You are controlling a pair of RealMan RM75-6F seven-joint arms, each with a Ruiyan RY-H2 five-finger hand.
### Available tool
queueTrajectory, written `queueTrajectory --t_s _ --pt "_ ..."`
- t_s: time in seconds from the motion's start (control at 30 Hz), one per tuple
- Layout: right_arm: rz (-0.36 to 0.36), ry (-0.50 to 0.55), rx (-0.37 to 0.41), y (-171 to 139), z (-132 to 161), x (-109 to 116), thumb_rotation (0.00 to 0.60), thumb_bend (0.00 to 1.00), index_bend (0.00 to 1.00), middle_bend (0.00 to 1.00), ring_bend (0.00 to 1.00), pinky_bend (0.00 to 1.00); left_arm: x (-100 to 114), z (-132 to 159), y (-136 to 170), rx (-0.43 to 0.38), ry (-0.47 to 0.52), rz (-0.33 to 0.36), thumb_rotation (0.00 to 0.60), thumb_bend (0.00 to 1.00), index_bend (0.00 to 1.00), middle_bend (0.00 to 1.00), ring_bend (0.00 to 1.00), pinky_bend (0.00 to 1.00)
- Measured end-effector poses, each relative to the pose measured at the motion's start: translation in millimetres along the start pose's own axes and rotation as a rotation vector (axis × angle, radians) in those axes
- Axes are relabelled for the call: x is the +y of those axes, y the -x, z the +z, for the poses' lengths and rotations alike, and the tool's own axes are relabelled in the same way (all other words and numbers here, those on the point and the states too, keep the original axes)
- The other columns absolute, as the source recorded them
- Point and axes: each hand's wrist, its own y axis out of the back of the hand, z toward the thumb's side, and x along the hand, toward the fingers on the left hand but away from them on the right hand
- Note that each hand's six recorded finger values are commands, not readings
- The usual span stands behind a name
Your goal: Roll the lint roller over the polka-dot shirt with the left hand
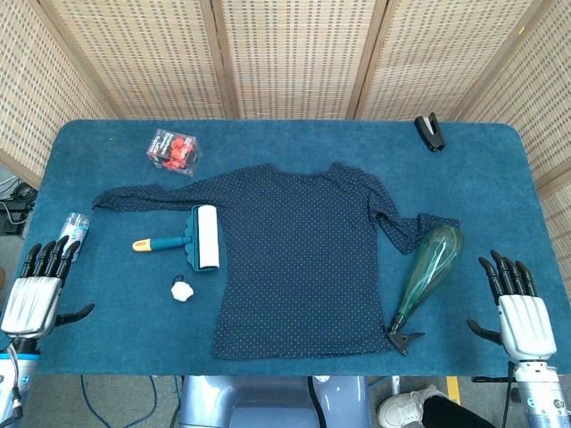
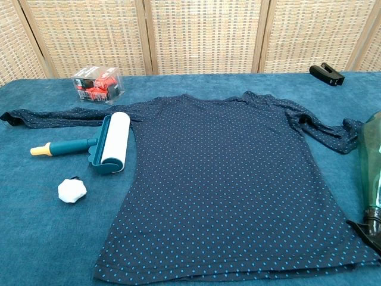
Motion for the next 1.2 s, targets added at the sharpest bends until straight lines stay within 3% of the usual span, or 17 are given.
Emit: queueTrajectory --t_s 1.03,1.1,1.13,1.2 --pt "0.012 0.003 0.006 -0.4 1.9 -1.8 0.600 0.09 0.00 0.00 0.00 0.00 -1.8 1.8 -1.3 0.000 -0.005 -0.008 0.600 0.13 0.00 0.00 0.00 0.00" --pt "0.012 0.004 0.006 -0.4 1.9 -1.8 0.600 0.09 0.00 0.00 0.00 0.00 -2.5 2.8 -1.9 -0.002 -0.006 -0.009 0.600 0.13 0.00 0.00 0.01 0.07" --pt "0.012 0.005 0.005 -0.3 1.6 -1.6 0.600 0.09 0.00 0.00 0.00 0.00 -2.7 3.4 -2.6 -0.003 -0.008 -0.009 0.600 0.14 0.00 0.02 0.06 0.17" --pt "0.010 0.009 0.001 0.1 0.5 -1.2 0.600 0.09 0.00 0.00 0.00 0.00 -2.5 4.4 -4.3 -0.003 -0.010 -0.008 0.600 0.16 0.00 0.17 0.25 0.37"
